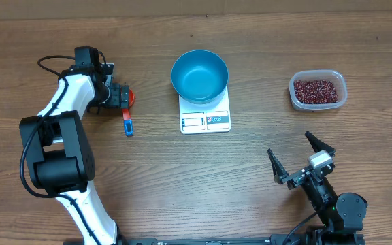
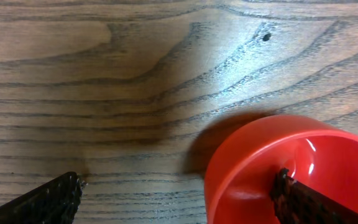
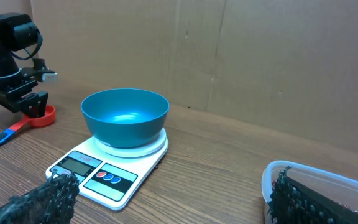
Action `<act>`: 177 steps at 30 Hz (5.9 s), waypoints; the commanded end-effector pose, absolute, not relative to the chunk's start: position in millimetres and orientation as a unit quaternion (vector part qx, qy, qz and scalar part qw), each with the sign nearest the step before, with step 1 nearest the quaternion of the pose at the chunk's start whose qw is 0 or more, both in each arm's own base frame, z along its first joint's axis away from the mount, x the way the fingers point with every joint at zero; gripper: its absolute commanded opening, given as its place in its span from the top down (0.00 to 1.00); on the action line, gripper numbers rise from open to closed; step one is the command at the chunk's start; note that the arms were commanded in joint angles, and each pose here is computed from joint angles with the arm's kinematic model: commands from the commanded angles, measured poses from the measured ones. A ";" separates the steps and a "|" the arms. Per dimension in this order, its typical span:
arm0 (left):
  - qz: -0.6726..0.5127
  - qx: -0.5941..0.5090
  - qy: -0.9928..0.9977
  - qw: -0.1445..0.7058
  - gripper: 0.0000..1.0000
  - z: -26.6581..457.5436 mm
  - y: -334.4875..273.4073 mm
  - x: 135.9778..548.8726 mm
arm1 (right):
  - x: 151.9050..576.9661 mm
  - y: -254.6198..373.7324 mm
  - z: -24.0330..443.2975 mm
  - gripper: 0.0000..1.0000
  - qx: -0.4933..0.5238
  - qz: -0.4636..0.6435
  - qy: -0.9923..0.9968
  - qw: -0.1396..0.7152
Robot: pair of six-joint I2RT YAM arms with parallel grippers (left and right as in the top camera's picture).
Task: Scoop item into bowl and weigh 150g on scale
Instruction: 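Grasp the red scoop's cup rim with the left gripper, then lift the scoop and swing it toward the center, handle pointing right, then bring the right gripper to the blue handle and close on it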
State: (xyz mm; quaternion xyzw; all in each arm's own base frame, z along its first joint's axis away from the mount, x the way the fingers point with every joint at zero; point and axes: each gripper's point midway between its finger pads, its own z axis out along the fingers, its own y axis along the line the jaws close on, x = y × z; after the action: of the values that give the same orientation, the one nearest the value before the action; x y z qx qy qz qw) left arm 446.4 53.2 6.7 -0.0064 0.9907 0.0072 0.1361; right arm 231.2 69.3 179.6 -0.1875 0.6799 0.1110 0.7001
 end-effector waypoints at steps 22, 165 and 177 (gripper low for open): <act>0.011 -0.015 0.992 0.127 0.77 -2.3 57.0 443.8 | 231.4 69.2 176.8 0.00 -0.184 0.112 0.681 0.700; -0.186 -0.535 0.823 0.043 0.96 230.3 -136.9 247.4 | 264.2 260.2 273.2 0.00 -0.105 0.628 0.756 0.151; -0.197 -0.569 0.798 0.027 0.96 231.7 -151.9 243.4 | 269.6 261.2 284.0 0.06 -0.131 0.630 0.741 0.190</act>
State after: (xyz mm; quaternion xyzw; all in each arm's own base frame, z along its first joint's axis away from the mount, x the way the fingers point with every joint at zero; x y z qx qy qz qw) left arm 244.2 -151.3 230.6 -0.5499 0.8109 -0.1975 0.0320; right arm 269.8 259.8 271.5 -0.1126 0.7512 0.6279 0.1695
